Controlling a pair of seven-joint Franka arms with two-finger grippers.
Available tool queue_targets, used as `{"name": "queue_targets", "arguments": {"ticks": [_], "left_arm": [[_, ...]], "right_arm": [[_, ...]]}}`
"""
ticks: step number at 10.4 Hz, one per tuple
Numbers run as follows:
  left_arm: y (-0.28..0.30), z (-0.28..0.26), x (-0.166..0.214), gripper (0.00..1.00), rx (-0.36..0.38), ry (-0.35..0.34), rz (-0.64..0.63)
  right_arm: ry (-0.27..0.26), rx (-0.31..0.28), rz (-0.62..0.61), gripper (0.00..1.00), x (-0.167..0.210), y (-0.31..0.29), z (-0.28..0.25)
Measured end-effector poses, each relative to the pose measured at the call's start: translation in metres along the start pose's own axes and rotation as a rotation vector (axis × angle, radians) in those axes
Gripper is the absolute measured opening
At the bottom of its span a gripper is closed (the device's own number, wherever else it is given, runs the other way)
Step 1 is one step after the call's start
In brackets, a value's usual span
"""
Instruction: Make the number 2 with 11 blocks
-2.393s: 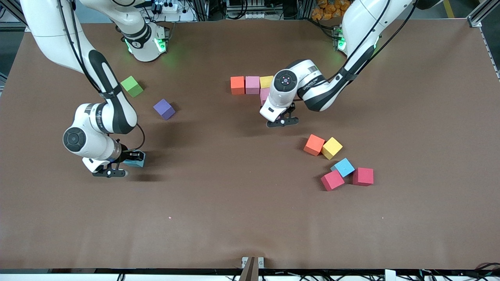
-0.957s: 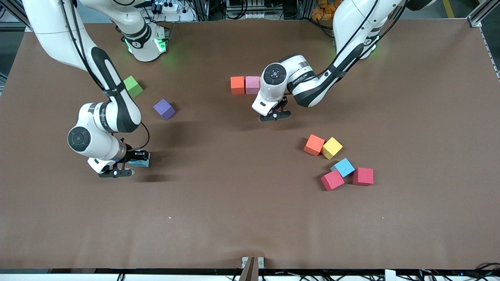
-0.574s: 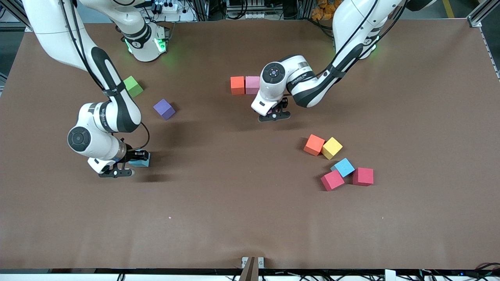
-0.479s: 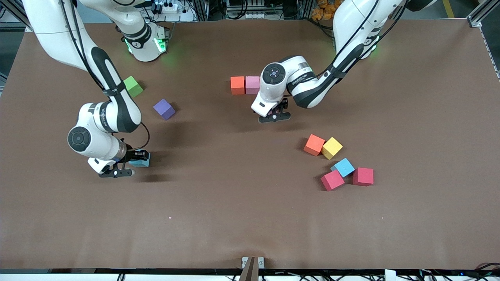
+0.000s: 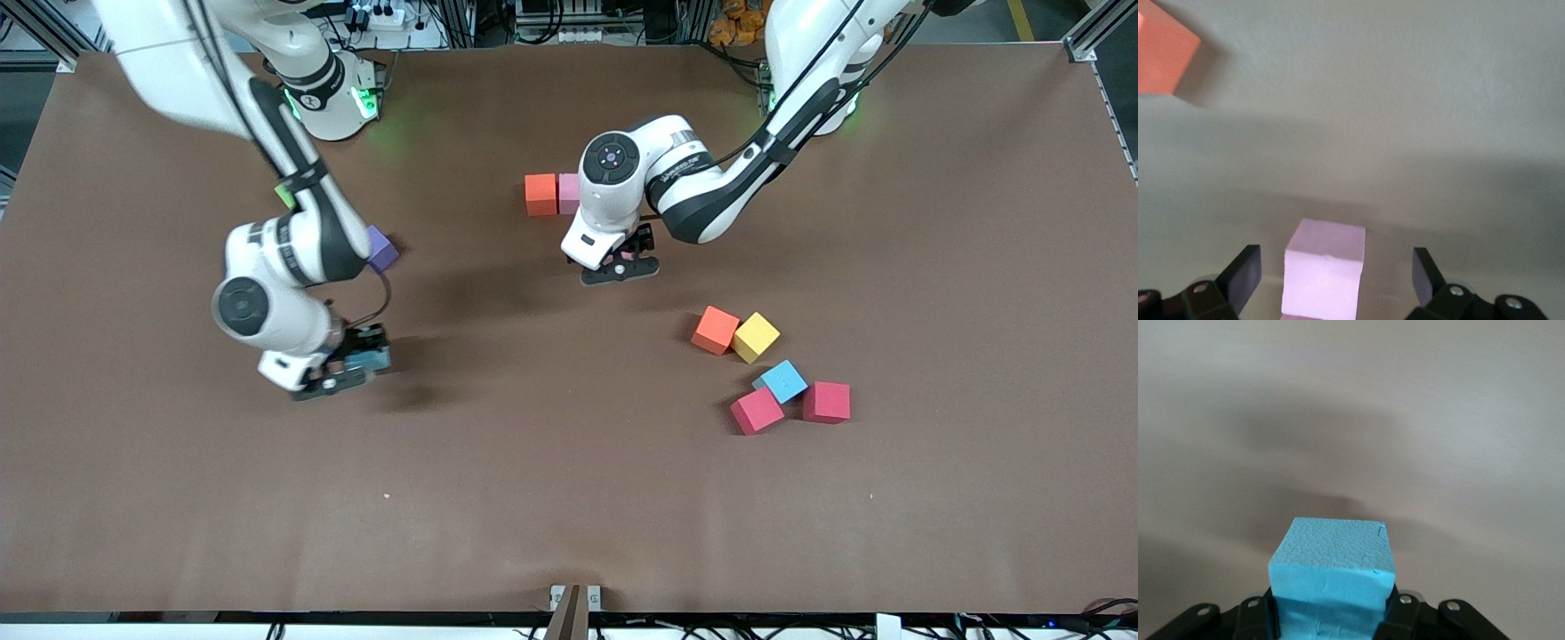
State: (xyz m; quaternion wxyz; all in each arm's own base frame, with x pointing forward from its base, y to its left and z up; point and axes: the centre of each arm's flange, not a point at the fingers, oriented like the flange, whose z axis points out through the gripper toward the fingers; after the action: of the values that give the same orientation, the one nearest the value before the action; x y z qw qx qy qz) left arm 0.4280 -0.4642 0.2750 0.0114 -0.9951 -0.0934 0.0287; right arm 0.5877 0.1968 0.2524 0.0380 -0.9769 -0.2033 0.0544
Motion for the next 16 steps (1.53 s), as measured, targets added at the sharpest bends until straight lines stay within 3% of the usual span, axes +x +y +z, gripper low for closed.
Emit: {"name": "queue_targets", "arguments": {"ticks": [3,7,9,12,16], "left_arm": [[-0.036,-0.015,0.063,1.00,-0.023,0.016,-0.119],[-0.135,-0.009,0.152,1.00,0.022,-0.049,-0.345],[-0.156,0.001,0.165,0.95,0.031,-0.080,-0.433],[-0.162,0.009,0.169,0.95,0.044,-0.094,-0.657],[-0.163,0.020,0.170,0.92,0.048,-0.109,-0.800]], "right_arm": [[-0.008,-0.003,-0.305,0.53,0.005,-0.082,0.003],[-0.031,-0.019,-0.622,0.53,-0.013,-0.213,0.020],[-0.036,-0.032,-0.805,0.53,-0.023,-0.268,0.030],[-0.026,-0.052,-1.034,0.53,-0.024,-0.306,0.046],[-0.023,-0.061,-1.154,0.53,-0.049,-0.366,0.091]]}}
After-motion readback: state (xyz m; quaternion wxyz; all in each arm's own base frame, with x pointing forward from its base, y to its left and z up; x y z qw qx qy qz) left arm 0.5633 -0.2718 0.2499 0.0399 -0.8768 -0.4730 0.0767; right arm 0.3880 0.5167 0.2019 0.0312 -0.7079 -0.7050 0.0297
